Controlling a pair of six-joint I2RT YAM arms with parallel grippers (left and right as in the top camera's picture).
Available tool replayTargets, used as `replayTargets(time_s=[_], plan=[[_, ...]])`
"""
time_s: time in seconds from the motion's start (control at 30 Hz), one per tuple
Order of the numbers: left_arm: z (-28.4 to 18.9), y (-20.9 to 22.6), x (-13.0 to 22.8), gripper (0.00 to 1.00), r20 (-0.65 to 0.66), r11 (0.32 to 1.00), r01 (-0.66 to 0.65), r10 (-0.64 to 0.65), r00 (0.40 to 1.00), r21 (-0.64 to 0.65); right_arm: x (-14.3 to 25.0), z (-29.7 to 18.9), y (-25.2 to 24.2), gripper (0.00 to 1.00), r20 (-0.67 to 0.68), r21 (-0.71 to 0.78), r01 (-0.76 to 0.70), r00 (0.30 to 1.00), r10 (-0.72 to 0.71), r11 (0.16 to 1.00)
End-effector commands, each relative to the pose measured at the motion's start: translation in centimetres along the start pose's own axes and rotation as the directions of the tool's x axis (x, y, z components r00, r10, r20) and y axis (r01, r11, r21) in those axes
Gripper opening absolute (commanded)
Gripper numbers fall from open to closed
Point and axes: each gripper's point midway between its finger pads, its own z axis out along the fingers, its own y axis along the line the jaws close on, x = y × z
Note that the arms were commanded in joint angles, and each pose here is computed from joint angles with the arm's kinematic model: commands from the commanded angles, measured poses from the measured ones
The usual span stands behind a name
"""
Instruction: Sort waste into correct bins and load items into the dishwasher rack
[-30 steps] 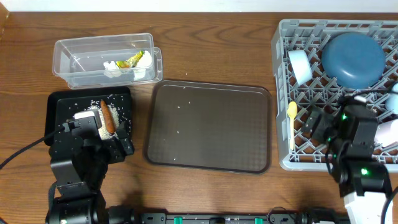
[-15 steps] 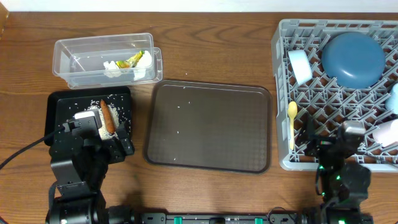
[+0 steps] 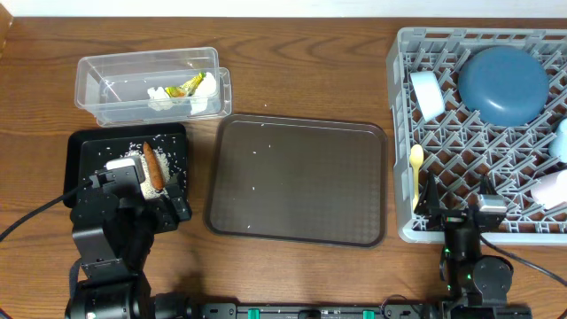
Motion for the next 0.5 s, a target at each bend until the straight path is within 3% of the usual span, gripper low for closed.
replayTargets(time_s=[0.0,0.17,0.47], plan=[[0.0,-0.1,0.0,0.96,0.003,1.0,-0.009,0.009,1.0,0.009,0.3,-0.1,0.6,0.99,-0.004,-0.032,0.049,0.999,-0.049,0.998],[0.0,-0.1,0.0,0.96,0.003,1.0,-0.009,0.009,1.0,0.009,3.8,-0.4,1.7,0.99,-0.146,-0.108,0.061,0.986,-0.076,0.992],[0.0,-0.1,0.0,0.96,0.003,1.0,-0.009,0.009,1.0,0.009,3.6,-0.4,1.5,0.99,-0.139,-0.098,0.063,0.987,-0.076,0.993]])
